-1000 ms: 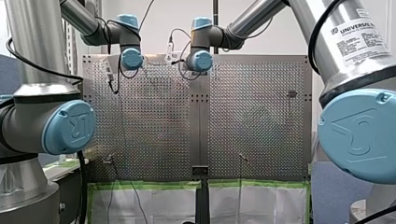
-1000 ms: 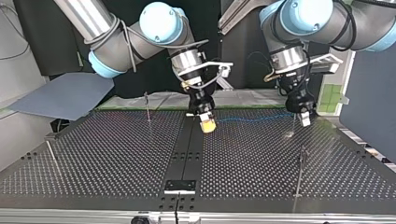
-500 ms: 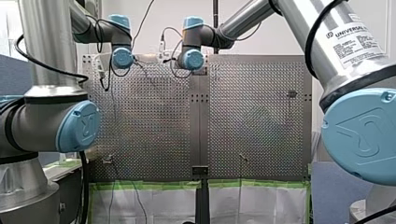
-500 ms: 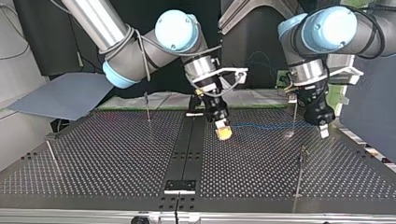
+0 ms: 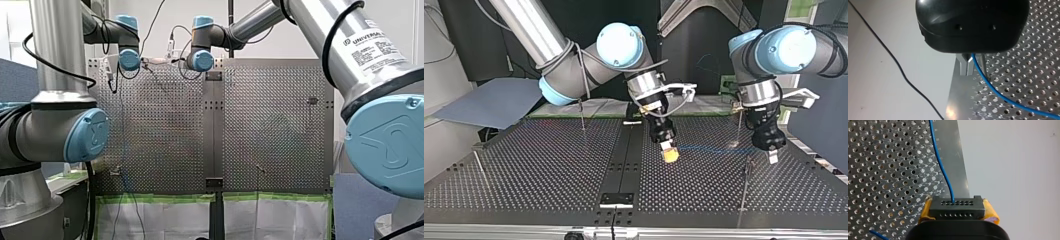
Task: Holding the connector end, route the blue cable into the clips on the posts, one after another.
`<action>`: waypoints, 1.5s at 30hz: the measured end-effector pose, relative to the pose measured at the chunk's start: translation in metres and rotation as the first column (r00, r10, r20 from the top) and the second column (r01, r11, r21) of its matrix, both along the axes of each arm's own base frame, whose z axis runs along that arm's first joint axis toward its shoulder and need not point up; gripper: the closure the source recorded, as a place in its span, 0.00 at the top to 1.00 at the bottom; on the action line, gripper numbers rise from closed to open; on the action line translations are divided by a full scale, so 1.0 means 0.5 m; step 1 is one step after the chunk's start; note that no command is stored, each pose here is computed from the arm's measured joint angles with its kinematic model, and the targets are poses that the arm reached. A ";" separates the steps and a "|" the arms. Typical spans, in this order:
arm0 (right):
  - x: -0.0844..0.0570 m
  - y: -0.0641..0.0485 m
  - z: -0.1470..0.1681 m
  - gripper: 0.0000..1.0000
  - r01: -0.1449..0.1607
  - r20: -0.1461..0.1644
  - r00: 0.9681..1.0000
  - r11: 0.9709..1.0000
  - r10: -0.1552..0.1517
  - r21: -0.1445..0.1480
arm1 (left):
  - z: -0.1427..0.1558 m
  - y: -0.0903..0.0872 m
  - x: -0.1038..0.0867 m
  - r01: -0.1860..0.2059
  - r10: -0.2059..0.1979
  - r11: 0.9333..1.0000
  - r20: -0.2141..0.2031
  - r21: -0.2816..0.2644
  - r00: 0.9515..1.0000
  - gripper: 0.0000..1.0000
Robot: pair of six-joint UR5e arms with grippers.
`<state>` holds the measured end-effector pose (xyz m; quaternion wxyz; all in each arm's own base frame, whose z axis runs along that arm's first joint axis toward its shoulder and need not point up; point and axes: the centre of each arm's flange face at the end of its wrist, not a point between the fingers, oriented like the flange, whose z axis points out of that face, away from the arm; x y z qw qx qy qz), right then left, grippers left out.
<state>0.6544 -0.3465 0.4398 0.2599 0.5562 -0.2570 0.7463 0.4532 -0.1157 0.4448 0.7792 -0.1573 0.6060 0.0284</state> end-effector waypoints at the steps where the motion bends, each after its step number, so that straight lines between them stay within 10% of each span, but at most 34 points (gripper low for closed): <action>1: 0.000 -0.003 -0.001 0.00 0.001 0.000 1.000 1.000 -0.001 0.001 | -0.003 0.000 0.005 0.001 -0.001 1.000 -0.004 0.000 1.000 0.00; 45: -0.027 -0.086 -0.009 0.00 0.014 -0.003 1.000 1.000 -0.014 0.002 | -0.024 0.062 0.146 0.094 -0.093 0.994 0.031 -0.051 0.995 0.00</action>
